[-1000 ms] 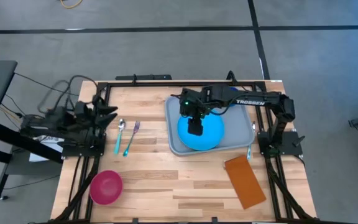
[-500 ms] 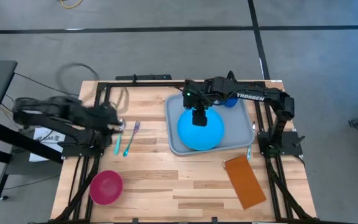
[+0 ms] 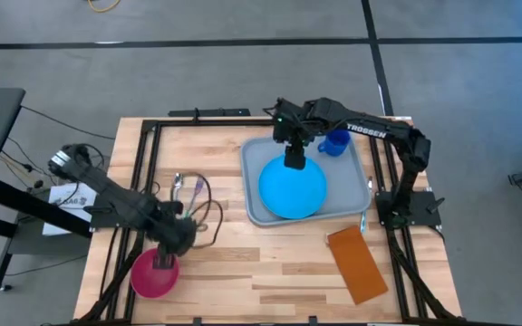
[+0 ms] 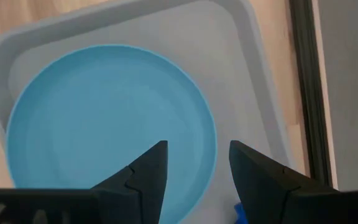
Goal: Set up tray
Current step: Put the red bowl on the light blue plate
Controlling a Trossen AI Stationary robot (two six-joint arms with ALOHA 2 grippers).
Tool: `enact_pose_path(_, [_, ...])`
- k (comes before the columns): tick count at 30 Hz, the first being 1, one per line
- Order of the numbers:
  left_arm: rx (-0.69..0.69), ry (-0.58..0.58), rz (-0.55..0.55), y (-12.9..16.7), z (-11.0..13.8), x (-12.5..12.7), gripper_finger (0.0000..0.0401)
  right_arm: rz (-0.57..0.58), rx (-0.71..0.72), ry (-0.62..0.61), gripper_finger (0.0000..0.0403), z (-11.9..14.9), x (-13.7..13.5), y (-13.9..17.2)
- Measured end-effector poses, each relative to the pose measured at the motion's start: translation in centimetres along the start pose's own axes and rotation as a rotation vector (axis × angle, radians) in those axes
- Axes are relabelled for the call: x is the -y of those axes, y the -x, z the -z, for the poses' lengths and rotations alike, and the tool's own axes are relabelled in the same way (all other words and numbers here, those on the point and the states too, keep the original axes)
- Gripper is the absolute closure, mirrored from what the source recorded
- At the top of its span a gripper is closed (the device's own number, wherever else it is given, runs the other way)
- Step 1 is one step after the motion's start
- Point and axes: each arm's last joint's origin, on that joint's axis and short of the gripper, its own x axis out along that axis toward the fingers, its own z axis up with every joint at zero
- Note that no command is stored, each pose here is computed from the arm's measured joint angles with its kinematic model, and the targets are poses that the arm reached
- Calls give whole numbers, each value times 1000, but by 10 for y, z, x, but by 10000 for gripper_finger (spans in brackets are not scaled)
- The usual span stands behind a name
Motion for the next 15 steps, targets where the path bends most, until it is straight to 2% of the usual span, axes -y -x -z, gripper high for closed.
enact_pose_path(8, [-95, -118, -62, -28, 4, 32, 278, 10, 6, -44, 240, 2, 9, 0])
enact_pose_path(15, [-52, -173, -119, -29, 15, 43, 278, 9, 6, -72, 240, 2, 9, 0])
